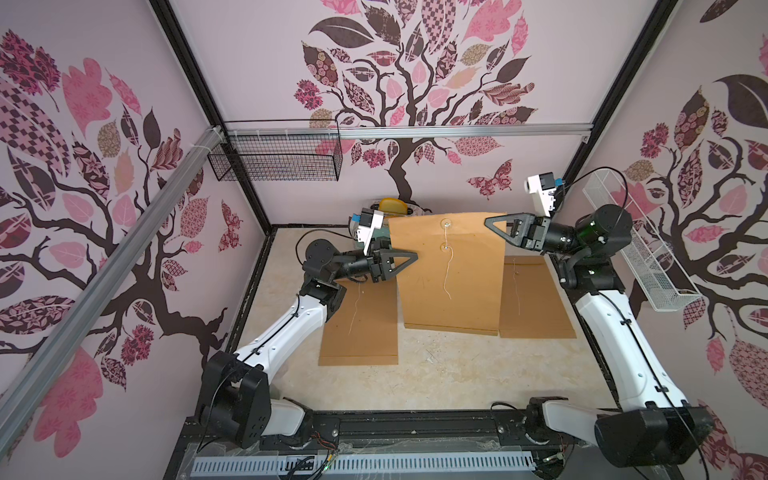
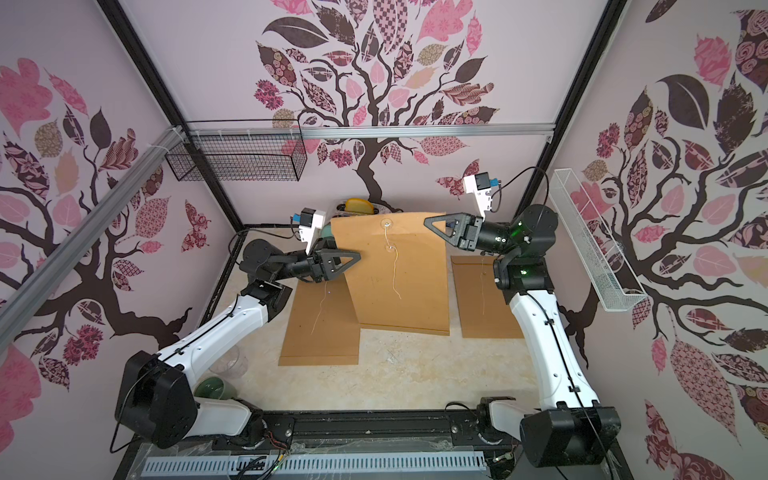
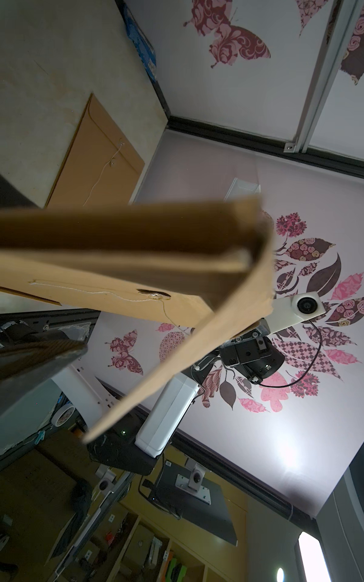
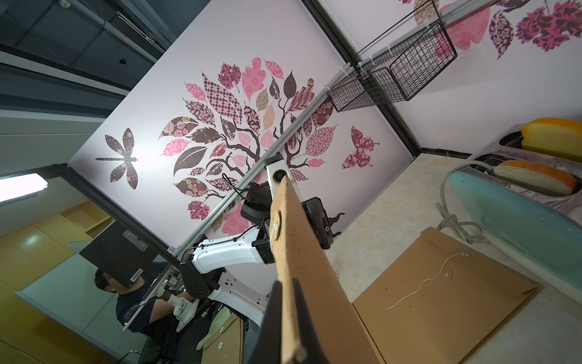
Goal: Close the mouth of the file bag
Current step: Pick up the file bag from the center of the board, then close the file bag.
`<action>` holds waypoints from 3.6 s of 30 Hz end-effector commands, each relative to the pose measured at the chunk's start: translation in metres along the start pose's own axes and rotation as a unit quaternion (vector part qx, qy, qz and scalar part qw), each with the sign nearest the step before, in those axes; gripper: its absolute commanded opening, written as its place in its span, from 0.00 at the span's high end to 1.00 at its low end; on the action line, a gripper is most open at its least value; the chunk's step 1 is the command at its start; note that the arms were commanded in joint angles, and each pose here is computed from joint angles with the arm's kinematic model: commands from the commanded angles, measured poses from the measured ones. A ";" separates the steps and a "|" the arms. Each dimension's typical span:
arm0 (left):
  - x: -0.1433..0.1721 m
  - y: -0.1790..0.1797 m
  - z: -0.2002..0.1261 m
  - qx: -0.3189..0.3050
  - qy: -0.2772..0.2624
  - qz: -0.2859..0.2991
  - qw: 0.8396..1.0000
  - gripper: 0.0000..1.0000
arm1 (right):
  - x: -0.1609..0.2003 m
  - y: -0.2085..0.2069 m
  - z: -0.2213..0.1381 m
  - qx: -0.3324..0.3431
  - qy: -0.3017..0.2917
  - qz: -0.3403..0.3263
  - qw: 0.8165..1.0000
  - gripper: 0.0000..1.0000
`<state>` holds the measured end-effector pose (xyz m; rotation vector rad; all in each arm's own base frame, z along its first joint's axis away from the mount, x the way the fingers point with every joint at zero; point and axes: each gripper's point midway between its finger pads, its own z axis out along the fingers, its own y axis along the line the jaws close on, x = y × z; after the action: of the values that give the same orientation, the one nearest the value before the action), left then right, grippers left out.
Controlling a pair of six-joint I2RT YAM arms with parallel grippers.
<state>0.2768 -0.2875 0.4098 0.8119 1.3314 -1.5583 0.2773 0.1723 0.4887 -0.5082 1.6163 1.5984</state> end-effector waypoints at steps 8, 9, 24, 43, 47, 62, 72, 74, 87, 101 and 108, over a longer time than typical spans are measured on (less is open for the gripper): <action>-0.008 -0.010 0.000 -0.010 0.015 0.021 1.000 0.47 | 0.004 0.003 -0.001 0.010 0.001 -0.023 1.000 1.00; -0.009 -0.010 0.001 -0.005 0.017 0.018 1.000 0.48 | 0.004 0.004 -0.001 0.010 0.000 -0.023 1.000 1.00; -0.006 -0.015 0.001 0.010 0.018 -0.006 1.000 0.90 | 0.000 -0.002 -0.001 0.018 -0.008 -0.019 1.000 1.00; -0.004 -0.016 0.005 0.019 0.024 -0.027 0.999 0.87 | 0.002 -0.003 0.001 0.007 -0.016 -0.018 1.000 1.00; -0.004 -0.016 0.005 0.019 0.023 -0.026 0.999 0.95 | 0.001 -0.005 0.002 0.006 -0.015 -0.015 1.000 1.00; -0.004 0.007 0.004 -0.061 0.034 -0.095 0.993 1.00 | -0.003 -0.031 -0.048 0.280 -0.083 -0.130 0.947 0.67; -0.005 0.028 0.014 -0.058 0.020 -0.127 0.990 1.00 | 0.017 -0.020 -0.010 0.154 -0.049 -0.117 0.980 0.66; -0.004 0.030 0.015 -0.057 0.023 -0.130 0.990 1.00 | 0.029 -0.022 0.005 0.146 -0.018 -0.132 0.980 0.65; -0.002 0.020 0.026 -0.041 0.025 -0.130 0.990 1.00 | 0.053 -0.052 0.038 0.115 0.036 -0.093 0.988 0.65; -0.002 0.019 0.034 -0.025 0.016 -0.140 0.990 1.00 | 0.067 -0.032 0.041 0.032 0.039 -0.064 0.997 0.65; -0.002 0.021 0.034 -0.022 0.008 -0.149 0.989 1.00 | 0.075 -0.030 0.041 0.012 0.047 -0.064 0.997 0.74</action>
<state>0.2994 -0.3198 0.3975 0.6136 1.6113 -1.7406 0.2770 0.2246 0.4049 -0.6089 1.6946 1.4643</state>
